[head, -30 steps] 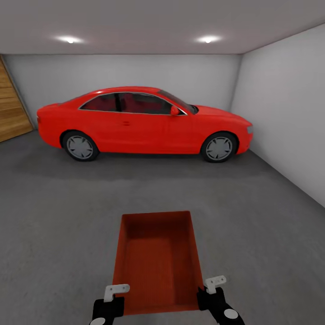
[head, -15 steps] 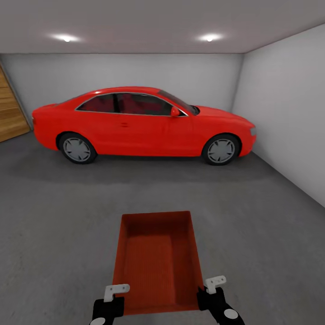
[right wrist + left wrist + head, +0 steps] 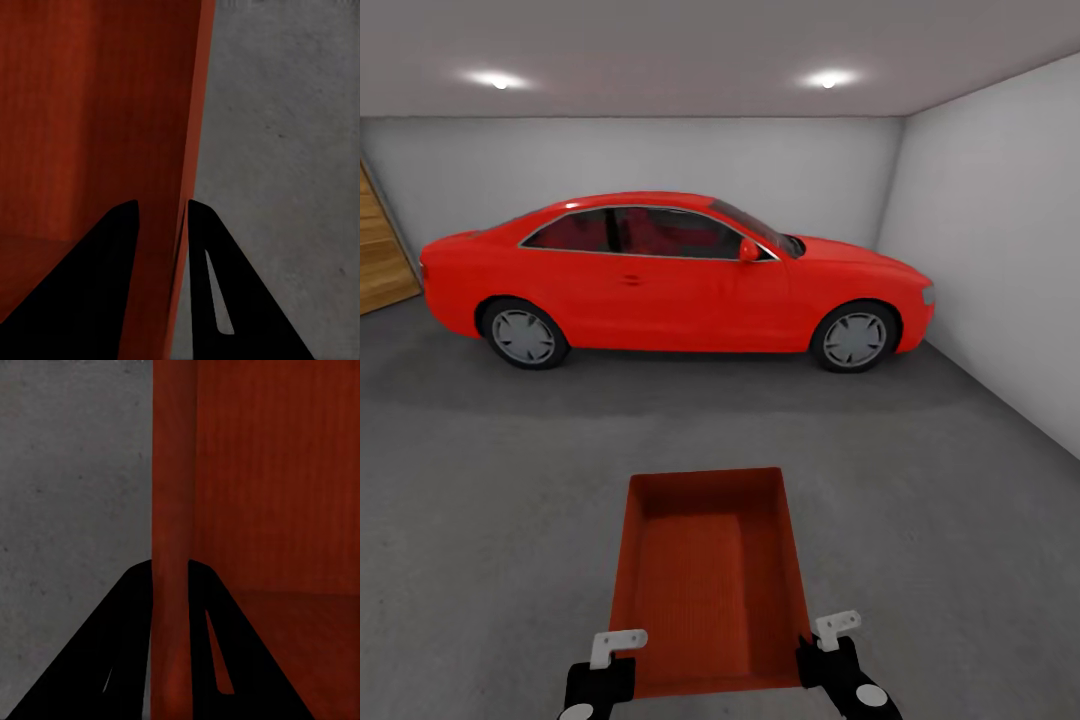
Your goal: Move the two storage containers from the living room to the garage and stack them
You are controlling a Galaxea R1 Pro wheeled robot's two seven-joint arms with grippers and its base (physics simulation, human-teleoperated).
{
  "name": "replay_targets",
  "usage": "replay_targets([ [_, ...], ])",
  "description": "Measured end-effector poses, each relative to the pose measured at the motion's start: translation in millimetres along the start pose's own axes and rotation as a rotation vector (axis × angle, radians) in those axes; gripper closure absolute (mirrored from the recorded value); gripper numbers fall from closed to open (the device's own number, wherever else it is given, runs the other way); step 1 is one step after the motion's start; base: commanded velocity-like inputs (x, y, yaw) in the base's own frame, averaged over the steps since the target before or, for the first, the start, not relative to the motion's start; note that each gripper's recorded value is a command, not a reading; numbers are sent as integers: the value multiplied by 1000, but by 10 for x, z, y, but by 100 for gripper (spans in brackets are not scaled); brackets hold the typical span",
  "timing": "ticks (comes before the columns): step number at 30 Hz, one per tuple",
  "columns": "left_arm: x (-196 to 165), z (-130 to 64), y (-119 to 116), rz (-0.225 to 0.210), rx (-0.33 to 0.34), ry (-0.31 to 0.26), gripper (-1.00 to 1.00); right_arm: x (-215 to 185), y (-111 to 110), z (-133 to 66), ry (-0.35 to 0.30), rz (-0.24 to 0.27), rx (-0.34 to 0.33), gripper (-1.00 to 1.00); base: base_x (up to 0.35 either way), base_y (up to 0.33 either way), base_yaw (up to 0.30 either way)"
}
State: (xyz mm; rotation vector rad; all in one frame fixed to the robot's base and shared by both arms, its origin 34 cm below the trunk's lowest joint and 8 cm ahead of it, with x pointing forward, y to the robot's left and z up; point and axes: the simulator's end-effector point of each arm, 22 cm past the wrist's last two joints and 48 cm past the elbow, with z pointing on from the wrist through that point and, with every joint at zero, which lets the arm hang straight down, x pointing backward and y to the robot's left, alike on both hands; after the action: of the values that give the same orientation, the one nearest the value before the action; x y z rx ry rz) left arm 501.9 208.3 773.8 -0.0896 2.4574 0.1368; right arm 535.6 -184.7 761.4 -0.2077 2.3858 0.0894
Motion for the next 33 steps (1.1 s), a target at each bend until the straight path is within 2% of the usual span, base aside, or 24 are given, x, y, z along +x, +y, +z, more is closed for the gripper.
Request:
replay_targets([
  [33,-1,-1,-3,0,0,0,100,1,-3,0,0,1,0,100,324,0,0],
])
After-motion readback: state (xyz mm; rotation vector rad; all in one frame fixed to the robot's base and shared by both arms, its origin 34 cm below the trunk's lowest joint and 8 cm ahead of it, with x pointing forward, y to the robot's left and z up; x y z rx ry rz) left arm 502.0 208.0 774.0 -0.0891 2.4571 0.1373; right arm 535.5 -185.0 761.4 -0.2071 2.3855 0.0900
